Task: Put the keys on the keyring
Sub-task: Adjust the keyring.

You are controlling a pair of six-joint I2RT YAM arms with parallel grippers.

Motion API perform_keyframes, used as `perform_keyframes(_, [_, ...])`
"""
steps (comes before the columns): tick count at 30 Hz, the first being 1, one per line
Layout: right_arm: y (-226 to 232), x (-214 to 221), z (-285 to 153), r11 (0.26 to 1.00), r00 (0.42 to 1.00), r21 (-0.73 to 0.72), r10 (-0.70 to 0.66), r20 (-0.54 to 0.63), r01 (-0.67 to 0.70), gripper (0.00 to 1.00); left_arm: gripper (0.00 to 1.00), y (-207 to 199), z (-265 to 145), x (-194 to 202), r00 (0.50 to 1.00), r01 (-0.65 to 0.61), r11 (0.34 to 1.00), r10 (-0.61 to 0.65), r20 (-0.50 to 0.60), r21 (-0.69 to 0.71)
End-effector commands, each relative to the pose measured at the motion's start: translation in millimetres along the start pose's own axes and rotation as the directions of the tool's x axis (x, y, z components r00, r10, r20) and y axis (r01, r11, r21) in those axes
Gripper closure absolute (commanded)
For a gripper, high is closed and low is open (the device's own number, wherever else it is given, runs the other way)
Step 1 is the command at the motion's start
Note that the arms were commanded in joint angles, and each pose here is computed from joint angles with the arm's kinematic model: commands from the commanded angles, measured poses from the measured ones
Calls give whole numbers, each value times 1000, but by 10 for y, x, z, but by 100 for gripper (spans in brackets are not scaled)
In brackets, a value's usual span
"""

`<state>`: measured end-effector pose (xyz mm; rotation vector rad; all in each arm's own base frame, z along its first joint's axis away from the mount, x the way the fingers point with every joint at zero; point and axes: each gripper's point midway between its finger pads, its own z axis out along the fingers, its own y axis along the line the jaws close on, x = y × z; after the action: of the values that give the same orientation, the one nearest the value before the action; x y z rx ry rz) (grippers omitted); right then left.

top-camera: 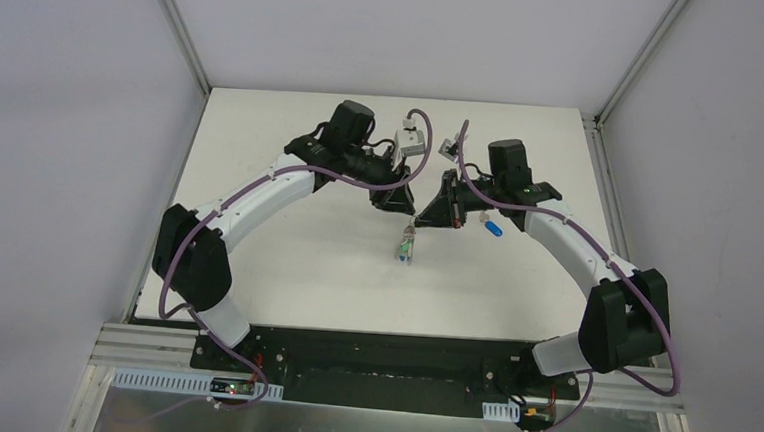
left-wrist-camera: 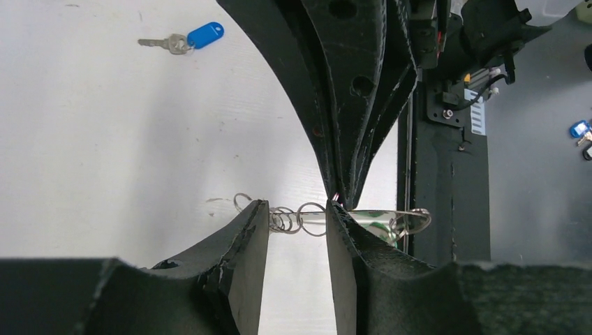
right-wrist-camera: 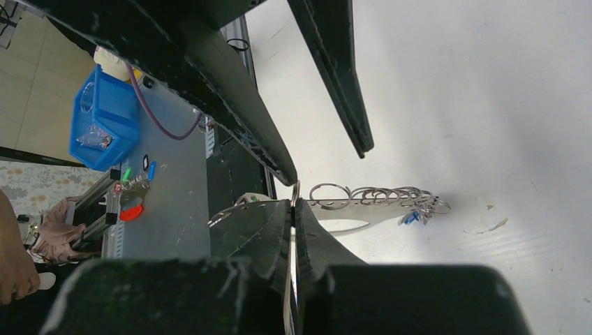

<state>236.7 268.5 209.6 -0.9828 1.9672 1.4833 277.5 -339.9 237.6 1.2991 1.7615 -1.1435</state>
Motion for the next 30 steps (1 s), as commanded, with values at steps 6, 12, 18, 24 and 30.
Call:
perform_keyframes(6, [217, -115, -37, 994, 996, -59, -86, 28, 88, 100, 68, -226, 38, -31, 998, -52, 990, 47, 44, 129])
perform_keyframes(12, [213, -120, -25, 995, 996, -59, -82, 25, 84, 100, 73, -269, 68, 2, 998, -57, 985, 54, 22, 160])
perform_keyframes(18, [218, -118, -12, 995, 996, -62, -82, 21, 83, 100, 78, -297, 92, 80, 998, -62, 981, 65, -10, 186])
perform_keyframes(24, [210, -112, 5, 995, 997, -65, -75, 16, 76, 100, 87, -322, 126, 79, 997, -68, 975, 73, -19, 212])
perform_keyframes(30, [192, -120, 20, 996, 997, -60, -71, 13, 71, 100, 100, -328, 156, 57, 998, -51, 971, 58, -22, 233])
